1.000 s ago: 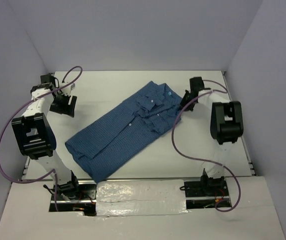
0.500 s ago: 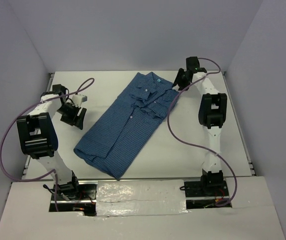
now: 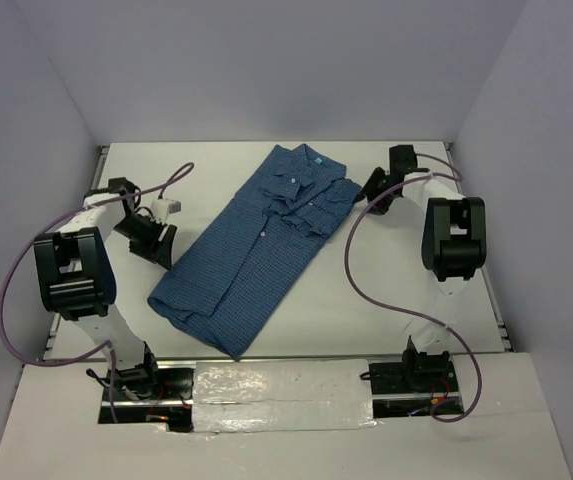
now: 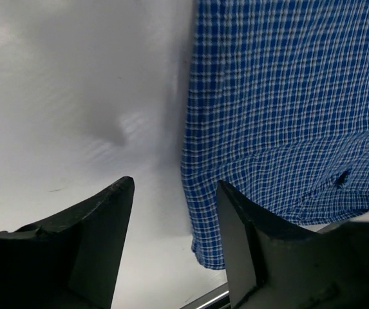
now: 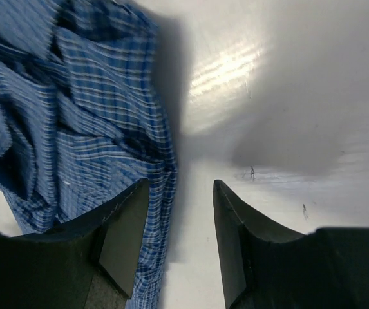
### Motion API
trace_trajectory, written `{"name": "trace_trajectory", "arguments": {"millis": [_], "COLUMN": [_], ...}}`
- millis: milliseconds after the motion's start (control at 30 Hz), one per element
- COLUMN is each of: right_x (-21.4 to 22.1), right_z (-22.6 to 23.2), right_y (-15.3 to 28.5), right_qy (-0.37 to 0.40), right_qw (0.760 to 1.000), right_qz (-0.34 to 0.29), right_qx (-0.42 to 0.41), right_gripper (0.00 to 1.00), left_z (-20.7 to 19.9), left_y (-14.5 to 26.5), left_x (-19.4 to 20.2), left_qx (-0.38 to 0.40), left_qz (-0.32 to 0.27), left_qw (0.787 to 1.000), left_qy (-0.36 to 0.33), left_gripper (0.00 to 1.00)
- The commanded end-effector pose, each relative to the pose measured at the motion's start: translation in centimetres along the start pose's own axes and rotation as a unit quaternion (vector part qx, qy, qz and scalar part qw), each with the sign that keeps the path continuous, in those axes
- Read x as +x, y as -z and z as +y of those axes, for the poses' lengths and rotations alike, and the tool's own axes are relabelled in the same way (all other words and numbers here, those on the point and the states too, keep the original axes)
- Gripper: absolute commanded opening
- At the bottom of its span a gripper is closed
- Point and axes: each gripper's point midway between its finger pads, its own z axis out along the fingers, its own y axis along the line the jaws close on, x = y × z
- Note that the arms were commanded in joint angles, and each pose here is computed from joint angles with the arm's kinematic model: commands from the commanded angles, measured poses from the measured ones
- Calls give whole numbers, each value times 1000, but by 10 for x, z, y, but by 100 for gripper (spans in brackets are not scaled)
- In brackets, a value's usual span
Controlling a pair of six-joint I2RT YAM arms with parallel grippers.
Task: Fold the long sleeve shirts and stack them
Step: Fold the shirt
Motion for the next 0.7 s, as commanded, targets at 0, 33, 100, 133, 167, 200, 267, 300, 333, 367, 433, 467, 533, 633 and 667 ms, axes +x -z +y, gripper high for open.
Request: {"name": "trace_trajectory", "arguments": {"millis": [0,33,100,133,167,200,267,300,333,367,433,467,533,633,667], "right_x": [-1,1,1,0,-1,-4,-13,-19,-30,-36,-55,-60,-76,-93,-96], "right_z": [23,26,26,25,25,26,29,31,37,39,51,55,68,84,88], "right_y": [-15,-21,-28,-33,-36,-38,-46,-48,-54,-57,-64,-66,-71,-74,-74], "right_qy": [-27,-27,-33,-37,-47,-50,-53,-51,-48,-41,-37,-35,-32,-26,-24], "right_qw": [998,998,997,997,997,997,997,997,997,998,998,998,997,994,993], "right_qz": [3,14,19,22,22,20,16,14,13,10,4,2,-9,-28,-33], "right_qx": [-60,-63,-60,-57,-57,-58,-55,-54,-54,-52,-56,-57,-70,-99,-107], "right_gripper": [51,51,48,47,40,34,17,13,7,5,4,4,5,13,19], "left_z": [-19,-19,-18,-17,-18,-19,-27,-33,-38,-48,-63,-78,-94,-125,-133], "left_y": [-3,-6,-10,-12,-15,-17,-21,-22,-25,-30,-42,-50,-59,-64,-64], "left_x": [10,13,17,22,25,27,34,34,38,38,49,51,63,69,68], "left_qx": [32,30,26,21,22,24,39,45,50,57,72,86,106,160,174], "left_qz": [3,7,14,23,29,32,38,39,44,52,70,83,101,103,96], "left_qw": [999,999,999,999,999,999,998,996,995,992,986,977,968,953,948], "left_qy": [-14,-16,-19,-20,-24,-34,-44,-63,-72,-103,-137,-176,-204,-237,-247], "left_gripper": [66,62,56,52,46,43,35,32,26,21,14,5,0,0,0]}}
